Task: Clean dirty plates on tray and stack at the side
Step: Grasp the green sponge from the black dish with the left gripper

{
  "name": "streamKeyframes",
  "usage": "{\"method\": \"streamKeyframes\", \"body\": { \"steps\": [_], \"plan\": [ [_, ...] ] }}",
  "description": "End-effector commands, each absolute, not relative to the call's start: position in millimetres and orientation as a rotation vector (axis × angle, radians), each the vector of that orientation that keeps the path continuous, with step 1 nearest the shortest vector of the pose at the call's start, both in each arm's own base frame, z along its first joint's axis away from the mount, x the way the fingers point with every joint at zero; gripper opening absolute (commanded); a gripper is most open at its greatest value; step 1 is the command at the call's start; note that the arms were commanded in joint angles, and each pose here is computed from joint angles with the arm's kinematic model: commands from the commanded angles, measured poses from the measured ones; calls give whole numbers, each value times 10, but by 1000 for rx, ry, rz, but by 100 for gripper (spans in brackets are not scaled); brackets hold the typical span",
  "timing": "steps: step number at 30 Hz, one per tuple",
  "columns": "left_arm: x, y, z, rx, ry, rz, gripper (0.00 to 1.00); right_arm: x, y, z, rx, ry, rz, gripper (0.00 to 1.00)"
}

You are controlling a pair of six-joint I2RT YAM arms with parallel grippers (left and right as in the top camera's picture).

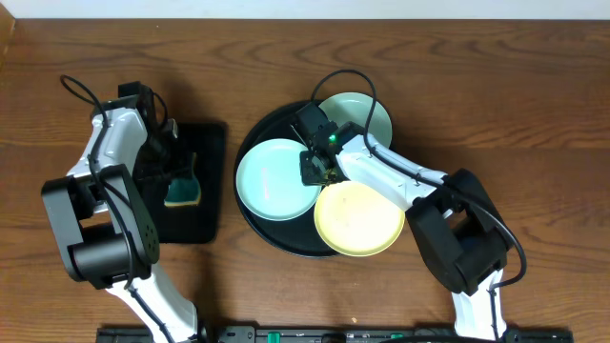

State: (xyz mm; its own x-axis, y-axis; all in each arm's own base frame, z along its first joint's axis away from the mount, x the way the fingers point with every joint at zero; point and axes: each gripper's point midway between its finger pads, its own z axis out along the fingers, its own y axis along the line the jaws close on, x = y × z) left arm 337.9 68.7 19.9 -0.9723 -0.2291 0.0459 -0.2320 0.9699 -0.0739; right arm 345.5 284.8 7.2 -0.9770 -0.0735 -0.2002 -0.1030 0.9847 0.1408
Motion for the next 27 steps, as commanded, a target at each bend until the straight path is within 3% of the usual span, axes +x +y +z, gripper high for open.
{"method": "streamKeyframes", "body": {
  "steps": [1, 5, 12, 13, 15, 22, 26, 27],
  "plan": [
    [3362, 609, 93, 325, -3058, 159, 45, 3446, 2847, -15, -158, 2936, 177, 2],
    [3406, 575, 9, 302, -3062, 151, 39, 3449, 2842, -15, -157, 2934, 171, 3],
    [3379, 608, -151, 376, -3038, 103, 38, 3446, 2840, -16, -161, 2935, 170, 4],
    [3371, 606, -166, 376, -3037, 103, 34, 3447, 2840, -15, -161, 2934, 170, 4],
    [3359, 604, -185, 375, -3036, 103, 8, 3447, 2840, -16, -161, 2935, 170, 4],
    [3372, 606, -134, 376, -3047, 102, 7, 3447, 2840, -16, -161, 2935, 170, 6],
    [3469, 626, 123, 381, -3102, 97, 7, 3447, 2840, -16, -161, 2935, 170, 6],
    [3537, 640, 373, 385, -3153, 93, 7, 3445, 2839, -16, -162, 2935, 170, 5]
  ]
}}
